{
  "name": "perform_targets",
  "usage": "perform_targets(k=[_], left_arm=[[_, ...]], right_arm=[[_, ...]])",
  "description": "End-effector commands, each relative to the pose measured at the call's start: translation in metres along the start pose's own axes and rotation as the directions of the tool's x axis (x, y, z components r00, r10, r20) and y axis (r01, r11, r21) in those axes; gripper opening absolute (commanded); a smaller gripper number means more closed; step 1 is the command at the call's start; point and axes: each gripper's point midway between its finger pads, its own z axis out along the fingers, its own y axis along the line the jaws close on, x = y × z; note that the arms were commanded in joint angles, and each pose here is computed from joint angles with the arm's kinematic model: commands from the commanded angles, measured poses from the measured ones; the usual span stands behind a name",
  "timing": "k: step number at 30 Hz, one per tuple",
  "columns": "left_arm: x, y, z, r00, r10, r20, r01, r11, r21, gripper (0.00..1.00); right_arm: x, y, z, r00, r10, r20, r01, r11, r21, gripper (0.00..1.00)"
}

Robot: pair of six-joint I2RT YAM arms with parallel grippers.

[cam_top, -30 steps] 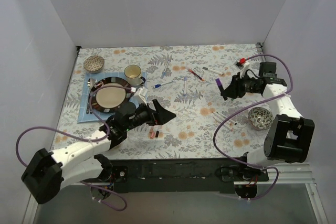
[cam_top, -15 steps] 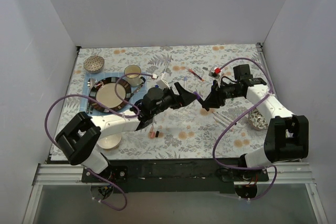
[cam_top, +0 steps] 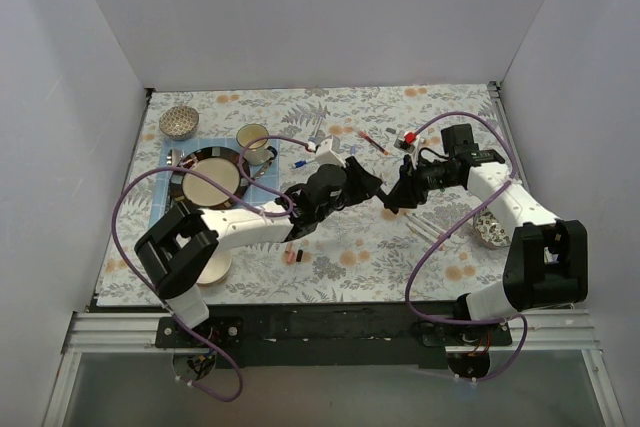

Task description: Open the pen caps

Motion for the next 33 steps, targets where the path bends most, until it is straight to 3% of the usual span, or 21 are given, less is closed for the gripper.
perform_targets(k=[1, 9, 10, 13, 14, 17, 19, 22, 33], left_arm=[[-0.012, 0.003, 0.009, 0.998, 0.027, 0.056, -0.024, 0.998, -0.053, 0.35], [-0.01, -0.001, 0.01, 0.998, 0.038, 0.049, -0.036, 0.999, -0.034, 0.0], [-0.01, -0.001, 0.007, 0.998, 0.046, 0.049, -0.045, 0.999, -0.023, 0.0], [-0.005, -0.01, -0.002, 0.994, 0.101, 0.034, -0.104, 0.992, 0.075, 0.0], [-0.011, -0.026, -0.007, 0.993, 0.101, 0.056, -0.109, 0.983, 0.15, 0.0], [0.006, -0.051, -0.021, 0.984, 0.178, 0.016, -0.173, 0.924, 0.341, 0.0], [0.021, -0.066, -0.033, 0.974, 0.226, -0.03, -0.187, 0.867, 0.462, 0.0], [0.025, -0.073, -0.038, 0.967, 0.254, -0.021, -0.206, 0.829, 0.52, 0.0], [-0.011, -0.09, -0.058, 0.94, 0.294, 0.172, -0.338, 0.739, 0.583, 0.0]], right_arm=[[-0.01, 0.007, -0.001, 0.998, -0.048, 0.028, 0.048, 0.999, -0.004, 0.01], [-0.009, 0.007, 0.0, 0.999, -0.044, 0.025, 0.044, 0.999, -0.009, 0.01], [-0.008, 0.008, 0.001, 0.999, -0.044, 0.026, 0.045, 0.999, -0.017, 0.01], [-0.008, 0.014, 0.003, 0.999, -0.033, 0.038, 0.035, 0.998, -0.056, 0.29], [-0.011, 0.019, 0.004, 0.998, -0.035, 0.057, 0.04, 0.995, -0.088, 0.47], [-0.012, 0.031, 0.008, 0.996, -0.016, 0.082, 0.03, 0.985, -0.168, 0.61], [-0.01, 0.035, 0.01, 0.996, 0.01, 0.086, 0.008, 0.979, -0.205, 0.63], [-0.011, 0.043, 0.012, 0.994, 0.043, 0.105, -0.014, 0.963, -0.268, 0.63], [-0.016, 0.07, 0.012, 0.984, 0.078, 0.158, -0.005, 0.909, -0.416, 0.57]])
